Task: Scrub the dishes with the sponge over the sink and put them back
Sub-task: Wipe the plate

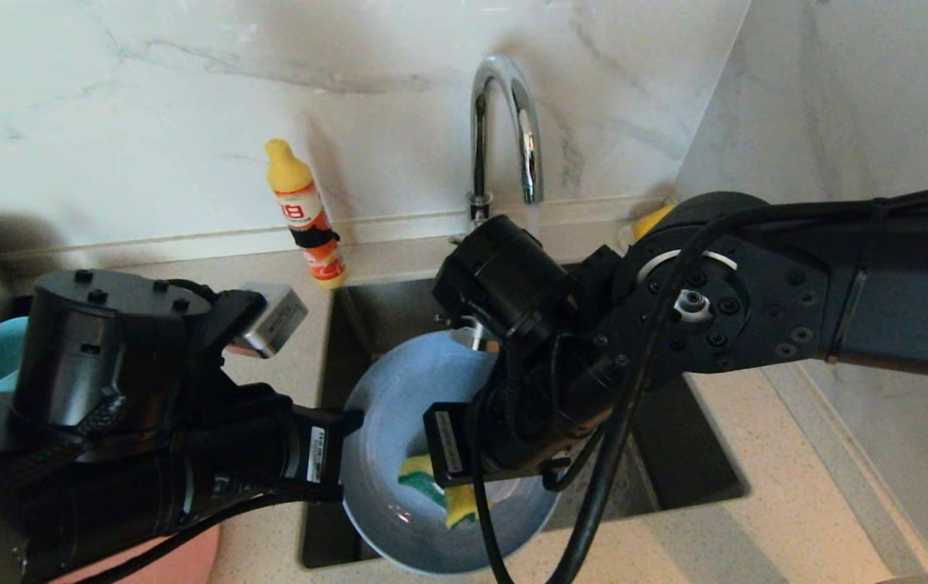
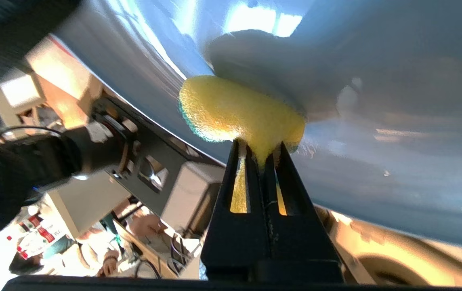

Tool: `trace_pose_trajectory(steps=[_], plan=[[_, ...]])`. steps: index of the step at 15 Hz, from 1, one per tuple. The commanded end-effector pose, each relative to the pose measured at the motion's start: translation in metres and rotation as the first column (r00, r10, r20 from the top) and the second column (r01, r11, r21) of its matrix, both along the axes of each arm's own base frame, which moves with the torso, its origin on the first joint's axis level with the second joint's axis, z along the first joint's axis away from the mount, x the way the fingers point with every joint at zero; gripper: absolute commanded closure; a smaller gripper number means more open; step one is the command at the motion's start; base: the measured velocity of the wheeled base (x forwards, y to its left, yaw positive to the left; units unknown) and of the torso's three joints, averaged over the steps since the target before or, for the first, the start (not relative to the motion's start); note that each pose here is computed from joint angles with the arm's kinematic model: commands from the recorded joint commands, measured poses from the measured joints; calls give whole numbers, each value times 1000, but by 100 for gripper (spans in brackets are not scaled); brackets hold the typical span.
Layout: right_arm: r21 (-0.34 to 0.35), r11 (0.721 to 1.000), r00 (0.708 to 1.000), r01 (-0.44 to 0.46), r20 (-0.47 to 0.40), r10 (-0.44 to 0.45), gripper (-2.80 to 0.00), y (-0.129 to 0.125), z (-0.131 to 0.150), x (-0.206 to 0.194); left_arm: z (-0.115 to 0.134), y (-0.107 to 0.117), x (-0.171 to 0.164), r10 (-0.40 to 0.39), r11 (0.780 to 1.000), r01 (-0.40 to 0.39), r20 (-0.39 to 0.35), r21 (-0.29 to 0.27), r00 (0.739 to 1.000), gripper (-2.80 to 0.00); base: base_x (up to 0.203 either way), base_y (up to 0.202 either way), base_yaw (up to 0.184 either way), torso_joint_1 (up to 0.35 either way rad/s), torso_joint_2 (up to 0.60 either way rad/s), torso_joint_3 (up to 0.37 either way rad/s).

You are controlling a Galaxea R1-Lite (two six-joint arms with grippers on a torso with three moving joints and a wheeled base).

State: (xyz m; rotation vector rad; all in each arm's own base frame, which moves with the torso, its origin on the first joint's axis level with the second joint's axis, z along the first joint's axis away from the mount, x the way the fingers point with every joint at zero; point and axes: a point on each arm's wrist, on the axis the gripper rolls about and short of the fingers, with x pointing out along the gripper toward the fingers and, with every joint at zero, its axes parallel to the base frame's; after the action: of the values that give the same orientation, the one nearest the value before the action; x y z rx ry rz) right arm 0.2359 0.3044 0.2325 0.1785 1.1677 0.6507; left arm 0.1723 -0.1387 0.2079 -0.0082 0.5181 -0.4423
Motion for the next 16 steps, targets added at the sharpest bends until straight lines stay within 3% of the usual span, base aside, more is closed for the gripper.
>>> trace_pose_trajectory(steps=[1, 10, 16], plan=[[-17, 1000, 1000, 15, -9, -15, 0, -6, 2, -1, 0, -1, 1, 7, 1000, -7, -4, -10, 1000, 0, 0, 0, 0, 0, 0, 0], [-73, 991, 993, 116, 22, -114, 0, -35, 12, 7, 3, 0, 1, 14, 1000, -14, 0, -22, 1000, 0, 0, 0, 0, 0, 0, 0], [-1, 992, 989, 125, 85, -125, 0, -40, 33, 7, 0, 1, -1, 16, 1000, -16, -11, -20, 1000, 0, 0, 0, 0, 0, 0, 0]])
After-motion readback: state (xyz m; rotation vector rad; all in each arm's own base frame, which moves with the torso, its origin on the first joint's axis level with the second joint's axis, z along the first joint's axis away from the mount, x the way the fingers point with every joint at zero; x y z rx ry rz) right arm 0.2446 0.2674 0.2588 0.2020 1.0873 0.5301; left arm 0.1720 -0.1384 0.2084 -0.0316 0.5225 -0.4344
